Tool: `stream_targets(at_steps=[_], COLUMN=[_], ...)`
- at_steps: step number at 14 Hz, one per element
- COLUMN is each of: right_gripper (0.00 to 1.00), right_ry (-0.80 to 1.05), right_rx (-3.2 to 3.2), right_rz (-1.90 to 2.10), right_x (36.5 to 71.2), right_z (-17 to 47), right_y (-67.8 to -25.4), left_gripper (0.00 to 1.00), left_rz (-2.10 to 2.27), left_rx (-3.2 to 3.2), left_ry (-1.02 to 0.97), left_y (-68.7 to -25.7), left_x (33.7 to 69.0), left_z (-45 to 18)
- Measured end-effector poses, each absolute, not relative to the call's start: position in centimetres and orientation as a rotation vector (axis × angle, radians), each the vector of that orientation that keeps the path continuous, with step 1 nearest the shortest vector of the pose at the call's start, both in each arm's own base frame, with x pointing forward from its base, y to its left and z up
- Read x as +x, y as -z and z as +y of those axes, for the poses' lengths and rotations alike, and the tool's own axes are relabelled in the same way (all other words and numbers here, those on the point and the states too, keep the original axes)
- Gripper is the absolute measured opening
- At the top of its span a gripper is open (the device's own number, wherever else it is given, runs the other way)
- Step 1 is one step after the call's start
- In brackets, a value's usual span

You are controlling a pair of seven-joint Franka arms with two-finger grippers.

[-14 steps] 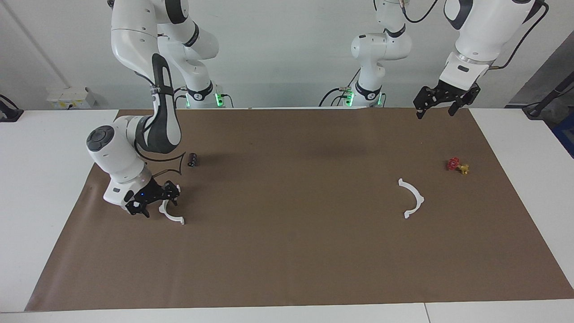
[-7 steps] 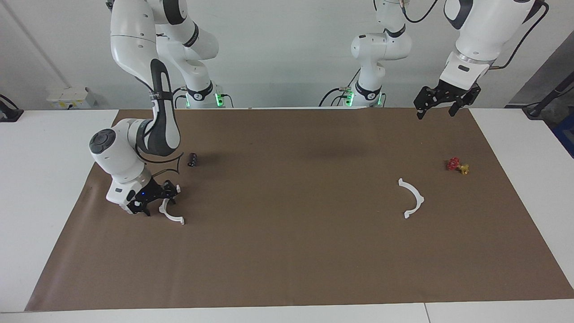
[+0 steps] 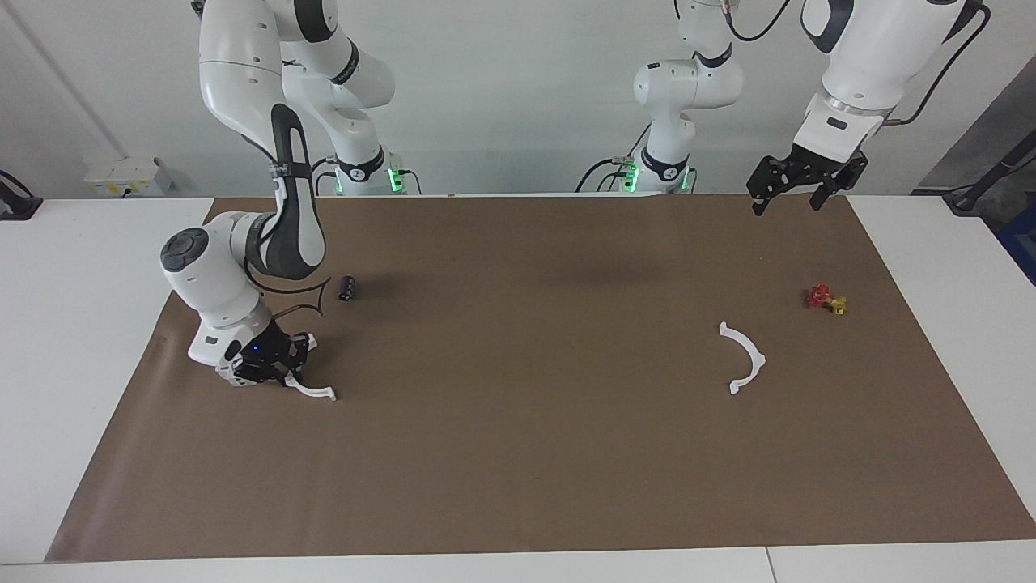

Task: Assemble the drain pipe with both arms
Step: 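Carry the white clamp half with the right gripper toward the table center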

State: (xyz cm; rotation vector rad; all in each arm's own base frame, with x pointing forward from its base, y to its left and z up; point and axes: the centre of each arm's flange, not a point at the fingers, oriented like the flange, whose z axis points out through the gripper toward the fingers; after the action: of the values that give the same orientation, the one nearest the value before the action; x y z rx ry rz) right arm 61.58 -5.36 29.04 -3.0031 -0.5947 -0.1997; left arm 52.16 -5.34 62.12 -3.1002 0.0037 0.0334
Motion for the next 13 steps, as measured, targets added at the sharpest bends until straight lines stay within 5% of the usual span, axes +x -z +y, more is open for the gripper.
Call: stream_targets(at_steps=[6, 13], right_gripper=[0.21, 0.21], right_ry=[0.165, 0.138], right_rx=[-3.028, -3.081], right_rz=[-0.195, 0.139], right_x=[62.9, 60.5], right_z=[1.1, 17.1], right_y=[-33.9, -36.8], left_gripper=[1.00, 1.00], left_rz=[0.003, 0.003], left_rx=[-3.100, -3.100], left_ry=[-0.038, -0.038], left_y=[-62.0, -62.0], left_x=[52.2, 52.2], left_z=[-5.3, -5.3])
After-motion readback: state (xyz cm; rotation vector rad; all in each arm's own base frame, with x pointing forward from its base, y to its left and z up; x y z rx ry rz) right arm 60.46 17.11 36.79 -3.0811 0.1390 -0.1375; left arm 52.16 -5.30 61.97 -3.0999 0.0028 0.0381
